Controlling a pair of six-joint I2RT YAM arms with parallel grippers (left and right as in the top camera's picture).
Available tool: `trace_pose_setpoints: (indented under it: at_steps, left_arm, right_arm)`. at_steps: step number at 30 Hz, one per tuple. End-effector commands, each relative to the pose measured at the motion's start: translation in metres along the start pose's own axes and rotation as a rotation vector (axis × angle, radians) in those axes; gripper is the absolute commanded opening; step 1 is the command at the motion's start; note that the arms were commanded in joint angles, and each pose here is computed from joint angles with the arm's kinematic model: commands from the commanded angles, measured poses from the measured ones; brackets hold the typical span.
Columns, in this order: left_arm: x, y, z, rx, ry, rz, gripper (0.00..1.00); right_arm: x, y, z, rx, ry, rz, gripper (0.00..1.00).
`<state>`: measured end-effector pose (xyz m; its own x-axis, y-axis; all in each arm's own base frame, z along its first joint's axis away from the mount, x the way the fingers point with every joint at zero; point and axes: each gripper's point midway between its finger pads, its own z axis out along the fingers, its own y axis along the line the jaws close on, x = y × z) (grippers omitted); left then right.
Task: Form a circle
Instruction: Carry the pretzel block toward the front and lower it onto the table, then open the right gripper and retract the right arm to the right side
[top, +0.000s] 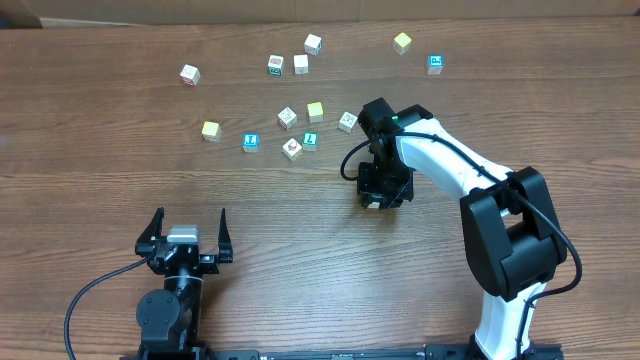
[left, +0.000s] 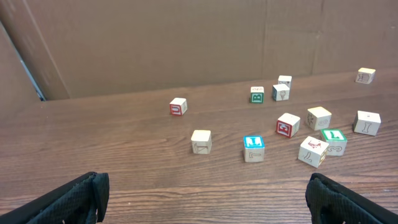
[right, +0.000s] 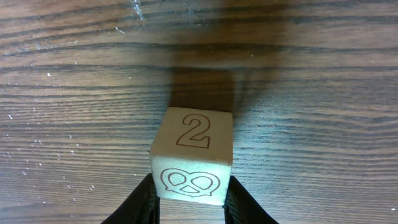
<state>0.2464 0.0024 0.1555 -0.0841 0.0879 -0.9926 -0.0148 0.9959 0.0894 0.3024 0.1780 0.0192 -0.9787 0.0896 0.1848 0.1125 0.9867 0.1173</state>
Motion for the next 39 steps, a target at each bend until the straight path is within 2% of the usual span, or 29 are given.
trace_pose_setpoints:
  at_steps: [1,6,10,13,22,28,31,33,36,39]
  left_arm:
    - [-0.001,0.003,0.0,-0.015,-0.008,0.025,1.0]
    - [-0.001,0.003,0.0,-0.015,-0.008,0.025,1.0]
    - [-0.001,0.003,0.0,-0.015,-0.008,0.025,1.0]
    - [-0.001,0.003,0.0,-0.015,-0.008,0.025,1.0]
    - [-0.001,0.003,0.0,-0.015,-0.008,0.025,1.0]
    - [-0.001,0.003,0.0,-0.015,-0.008,0.025,1.0]
    - [-0.001,0.003,0.0,-0.015,-0.008,0.025,1.0]
    - [-0.001,0.003,0.0,-0.015,-0.008,0.025,1.0]
    - [-0.001,0.003,0.0,-0.015,-0.008,0.025,1.0]
    - [-0.001,0.003,0.0,-0.015,-0.008,0.025,1.0]
  right_arm:
    - [-0.003,-0.004,-0.008,0.029,-0.046,0.007,0.28]
    - [-0.001,-0.006,-0.008,0.037,-0.035,-0.05,0.29]
    - [-0.002,-0.006,-0.008,0.035,-0.039,-0.05,0.34]
    - [-0.002,-0.005,-0.008,0.033,-0.041,-0.051,0.42]
    - [-0.008,-0.002,-0.008,0.02,-0.065,-0.056,0.45]
    - [-0.017,0.002,-0.009,0.006,-0.104,-0.062,0.57]
    - [-0.026,0.001,-0.01,0.024,-0.143,-0.064,0.68]
    - [-0.035,-0.001,-0.012,0.037,-0.183,-0.064,0.7]
    - [-0.05,0.0,-0.015,0.048,-0.255,-0.067,0.81]
    - [-0.069,-0.002,-0.021,0.075,-0.344,-0.064,0.88]
